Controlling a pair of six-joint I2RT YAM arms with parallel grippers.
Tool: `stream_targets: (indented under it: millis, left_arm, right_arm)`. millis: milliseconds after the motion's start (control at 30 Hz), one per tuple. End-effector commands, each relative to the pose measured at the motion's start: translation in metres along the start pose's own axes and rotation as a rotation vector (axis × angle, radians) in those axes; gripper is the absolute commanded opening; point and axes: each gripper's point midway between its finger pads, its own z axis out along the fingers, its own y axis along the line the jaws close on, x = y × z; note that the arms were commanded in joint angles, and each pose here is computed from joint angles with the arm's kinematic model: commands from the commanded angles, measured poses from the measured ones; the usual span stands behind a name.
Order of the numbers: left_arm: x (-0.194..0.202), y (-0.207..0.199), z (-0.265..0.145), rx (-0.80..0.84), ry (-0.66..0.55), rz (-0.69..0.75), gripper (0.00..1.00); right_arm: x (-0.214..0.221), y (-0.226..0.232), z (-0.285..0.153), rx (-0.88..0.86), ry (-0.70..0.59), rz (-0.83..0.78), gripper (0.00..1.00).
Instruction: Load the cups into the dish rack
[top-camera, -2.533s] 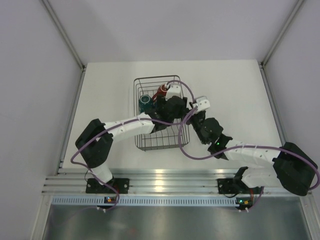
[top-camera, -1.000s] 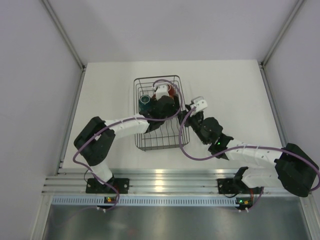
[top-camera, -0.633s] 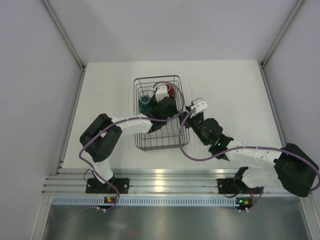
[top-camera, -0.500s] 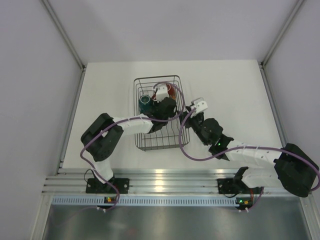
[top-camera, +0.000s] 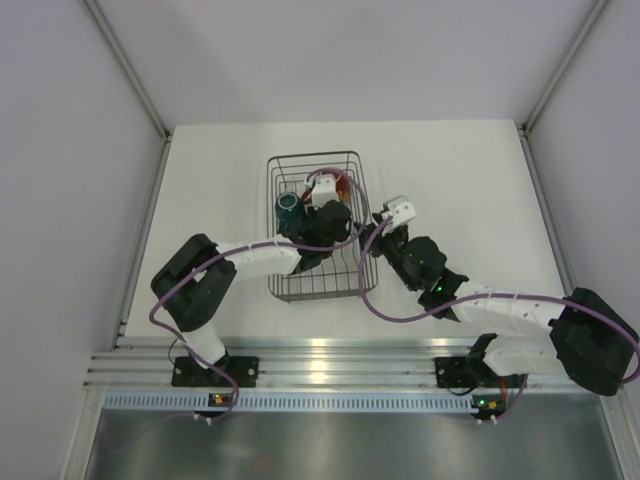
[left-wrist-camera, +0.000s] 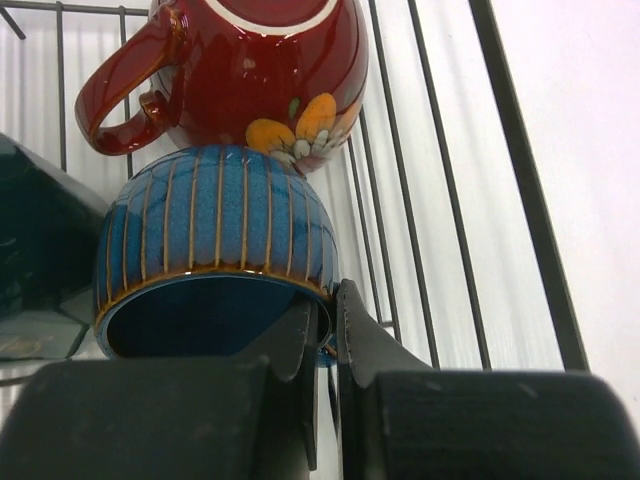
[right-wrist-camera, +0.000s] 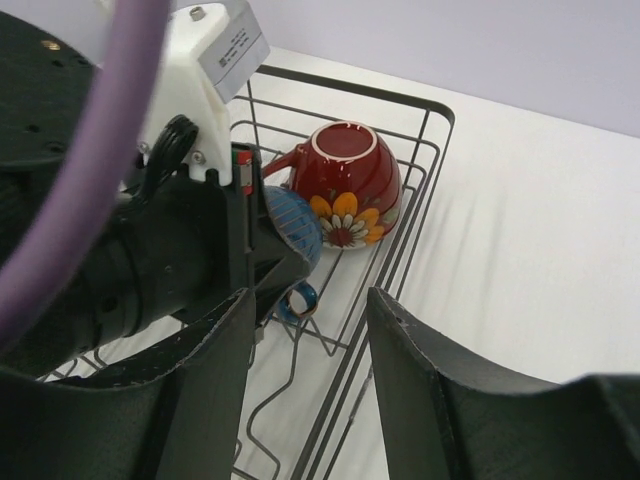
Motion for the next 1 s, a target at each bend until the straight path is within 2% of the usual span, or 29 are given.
stream_targets:
  millis: [0,333,433,567,733,800,833,900,933,967]
  left_arm:
    - [-0.049,-0.008,-0.028,0.037,-0.126,-0.022,0.00]
    - [-0.113,-0.033,-0.097,0.237,-0.232,-0.046,0.00]
    - [-0.137,-0.047,-0.122,0.352,-0.278,-0.068,0.00]
    - [-0.165,-0.067,-0.161,0.533,-0.337,-0.098,0.00]
    - [-0.186,-0.102,-0.239,1.001,-0.434,-0.058,0.00]
    - [-0.183,-0.096,-0.245,1.095,-0.413,-0.063,0.00]
    - [-0.191,-0.093,-0.253,1.148,-0.442,-0.107,0.00]
    - [-0.185,-0.069,-0.243,1.147,-0.471,-0.140,0.00]
    - [-0.199,-0.063,-0.260,1.196,-0.581,-0.149,0.00]
    - [-0.201,-0.057,-0.260,1.186,-0.615,-0.148,0.00]
  right_arm:
    - [-0.028,-0.001,0.000,-0.008,-0.065,0.028,0.50]
    - [-0.055,-0.001,-0.005,-0.021,-0.064,0.022,0.50]
    - [-0.067,0.001,-0.006,-0.045,-0.075,0.030,0.50]
    - [-0.096,0.002,-0.009,-0.119,-0.117,0.068,0.51]
    - [-0.145,0.002,-0.021,-0.244,-0.204,0.166,0.52]
    - [-0.162,0.002,-0.030,-0.308,-0.233,0.227,0.53]
    - [-0.166,0.006,-0.035,-0.362,-0.235,0.241,0.53]
    - [-0.176,0.000,-0.040,-0.379,-0.237,0.314,0.53]
    - [-0.176,0.003,-0.044,-0.419,-0.224,0.332,0.53]
    - [-0.176,0.000,-0.046,-0.430,-0.213,0.386,0.53]
